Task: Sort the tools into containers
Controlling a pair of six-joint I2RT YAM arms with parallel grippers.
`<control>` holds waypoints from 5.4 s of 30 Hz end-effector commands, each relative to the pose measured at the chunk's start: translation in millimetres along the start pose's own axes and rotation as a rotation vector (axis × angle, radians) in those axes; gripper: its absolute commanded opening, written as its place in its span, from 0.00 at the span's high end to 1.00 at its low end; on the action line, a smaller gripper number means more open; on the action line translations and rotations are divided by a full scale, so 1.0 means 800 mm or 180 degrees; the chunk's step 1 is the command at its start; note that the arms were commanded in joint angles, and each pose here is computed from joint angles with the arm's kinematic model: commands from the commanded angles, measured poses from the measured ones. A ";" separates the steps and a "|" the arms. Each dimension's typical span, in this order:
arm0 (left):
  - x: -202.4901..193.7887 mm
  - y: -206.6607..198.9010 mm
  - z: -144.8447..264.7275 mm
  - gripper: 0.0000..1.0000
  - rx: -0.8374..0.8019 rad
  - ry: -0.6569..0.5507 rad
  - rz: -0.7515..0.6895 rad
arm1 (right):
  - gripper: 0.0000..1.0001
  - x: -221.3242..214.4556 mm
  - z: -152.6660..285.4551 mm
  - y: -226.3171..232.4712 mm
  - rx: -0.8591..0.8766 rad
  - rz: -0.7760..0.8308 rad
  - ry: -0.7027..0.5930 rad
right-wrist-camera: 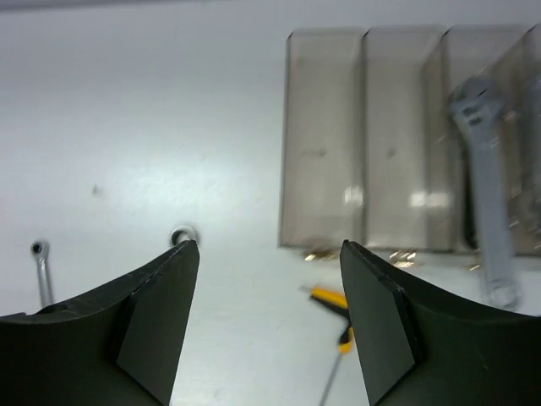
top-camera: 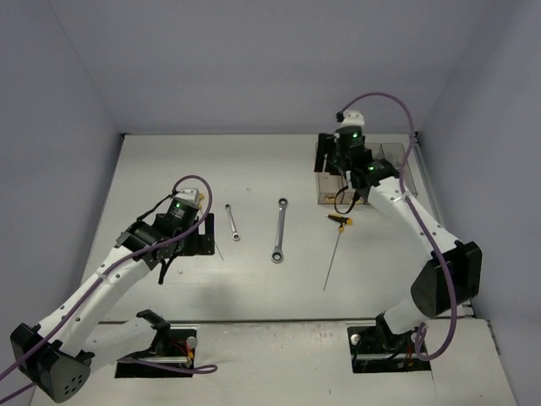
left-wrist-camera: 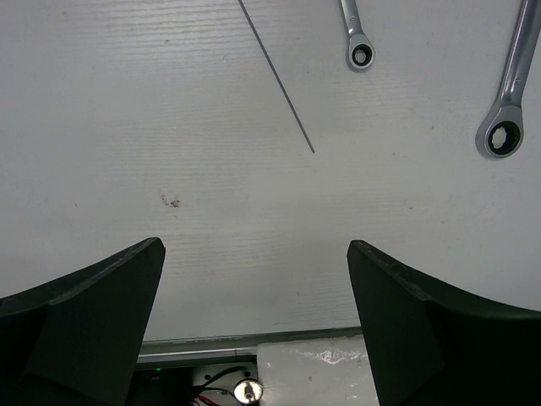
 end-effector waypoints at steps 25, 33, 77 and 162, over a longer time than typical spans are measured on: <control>-0.013 0.016 0.033 0.13 -0.0180 -0.0204 0.0216 | 0.44 -0.283 -0.065 0.193 -0.0252 -0.0408 0.1466; -0.018 0.018 0.033 0.13 -0.0190 -0.0177 0.0197 | 0.73 -0.323 -0.063 0.194 -0.0226 -0.0363 0.1773; -0.017 0.020 0.032 0.13 -0.0149 -0.0174 0.0181 | 0.99 -0.374 -0.035 0.146 0.0278 0.0757 0.2658; 0.083 -0.091 -0.107 0.13 0.0264 0.0342 0.0566 | 0.56 0.033 -0.029 -0.101 -0.0272 0.0059 0.0635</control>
Point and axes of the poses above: each gripper's point midway between its finger pads, its own z axis back along the fingers, its own y axis along the line the jaws close on, x = y × z, the point moved 4 cm from there along z, back along the fingers, and after that the axes turned 7 degrees about z, right-handed, at the moved point
